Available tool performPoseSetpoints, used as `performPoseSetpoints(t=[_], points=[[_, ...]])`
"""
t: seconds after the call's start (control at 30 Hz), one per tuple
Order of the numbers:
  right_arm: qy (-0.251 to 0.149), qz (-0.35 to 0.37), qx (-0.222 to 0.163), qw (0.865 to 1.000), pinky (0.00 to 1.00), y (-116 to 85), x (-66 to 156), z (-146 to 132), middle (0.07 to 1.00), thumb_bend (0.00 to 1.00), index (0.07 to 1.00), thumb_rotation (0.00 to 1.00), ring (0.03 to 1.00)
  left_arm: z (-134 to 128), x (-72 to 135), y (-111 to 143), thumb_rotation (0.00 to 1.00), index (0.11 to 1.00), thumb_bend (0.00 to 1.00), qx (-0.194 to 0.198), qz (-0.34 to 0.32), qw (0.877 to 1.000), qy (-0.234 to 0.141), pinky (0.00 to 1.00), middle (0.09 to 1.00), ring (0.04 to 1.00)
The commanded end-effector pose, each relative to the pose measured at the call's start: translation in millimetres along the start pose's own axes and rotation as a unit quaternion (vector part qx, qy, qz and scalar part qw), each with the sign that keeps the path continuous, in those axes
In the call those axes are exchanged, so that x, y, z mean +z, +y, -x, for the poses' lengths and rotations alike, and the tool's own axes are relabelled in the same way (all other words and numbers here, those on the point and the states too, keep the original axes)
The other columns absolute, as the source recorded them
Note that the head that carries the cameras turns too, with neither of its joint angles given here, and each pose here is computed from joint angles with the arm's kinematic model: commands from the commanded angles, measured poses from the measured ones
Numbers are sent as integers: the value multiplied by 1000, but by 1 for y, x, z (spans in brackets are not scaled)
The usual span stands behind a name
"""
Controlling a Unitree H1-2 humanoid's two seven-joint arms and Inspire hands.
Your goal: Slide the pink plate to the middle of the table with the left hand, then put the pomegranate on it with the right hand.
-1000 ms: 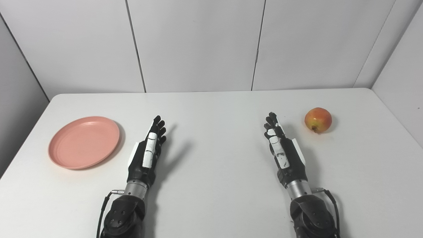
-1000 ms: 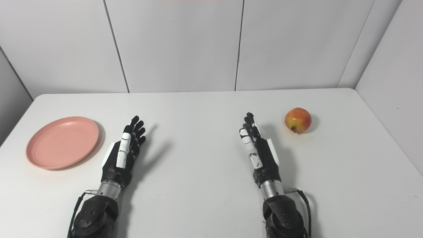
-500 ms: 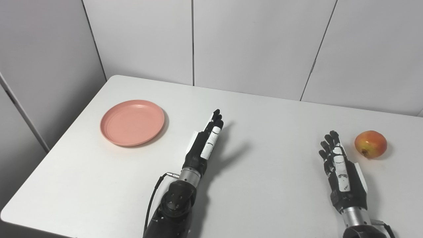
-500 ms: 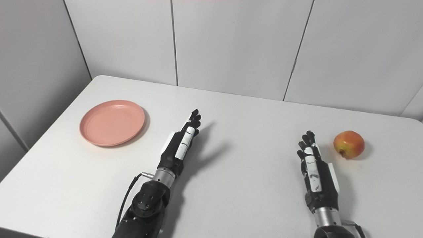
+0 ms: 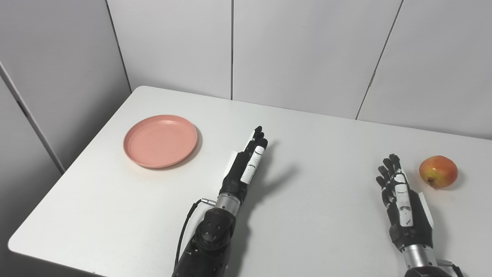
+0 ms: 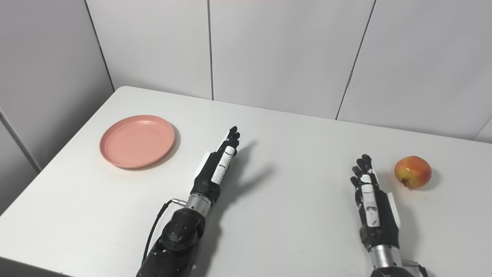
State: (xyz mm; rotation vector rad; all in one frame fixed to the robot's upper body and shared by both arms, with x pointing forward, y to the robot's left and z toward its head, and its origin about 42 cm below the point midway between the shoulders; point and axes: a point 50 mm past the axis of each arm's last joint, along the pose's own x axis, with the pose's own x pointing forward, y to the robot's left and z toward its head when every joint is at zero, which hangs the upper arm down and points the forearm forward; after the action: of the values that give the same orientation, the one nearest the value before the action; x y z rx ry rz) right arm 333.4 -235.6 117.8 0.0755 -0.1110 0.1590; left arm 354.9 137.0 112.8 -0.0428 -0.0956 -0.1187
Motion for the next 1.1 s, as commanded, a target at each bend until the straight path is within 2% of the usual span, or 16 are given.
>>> performPoseSetpoints(t=[0.0, 0.1, 0.2, 0.4, 0.73, 1.07], points=[[-42, 7, 2, 999, 1000, -7, 11, -5, 1000, 542, 1000, 910, 1000, -8, 8, -4, 1000, 1000, 677, -8, 12, 1000, -28, 1000, 1000, 1000], [-43, 5, 0, 999, 1000, -7, 11, -6, 1000, 549, 1000, 901, 1000, -13, 14, 0, 1000, 1000, 705, -15, 16, 999, -36, 1000, 1000, 1000], [-43, 8, 2, 999, 1000, -6, 10, -7, 1000, 566, 1000, 905, 1000, -16, 20, 4, 1000, 1000, 722, -5, 22, 998, -53, 1000, 1000, 1000], [-44, 10, 5, 999, 1000, -7, 10, -7, 1000, 565, 1000, 913, 1000, -27, 45, 24, 1000, 1000, 718, 22, 18, 995, -96, 998, 1000, 994], [-47, 6, 2, 999, 1000, -7, 11, -8, 1000, 564, 1000, 907, 1000, -39, 74, 52, 1000, 937, 746, 69, -23, 985, -159, 907, 939, 922], [-47, 11, -1, 999, 1000, -9, 10, -9, 1000, 559, 1000, 910, 1000, -44, 105, 87, 1000, 895, 789, 115, -21, 977, -178, 865, 905, 892]])
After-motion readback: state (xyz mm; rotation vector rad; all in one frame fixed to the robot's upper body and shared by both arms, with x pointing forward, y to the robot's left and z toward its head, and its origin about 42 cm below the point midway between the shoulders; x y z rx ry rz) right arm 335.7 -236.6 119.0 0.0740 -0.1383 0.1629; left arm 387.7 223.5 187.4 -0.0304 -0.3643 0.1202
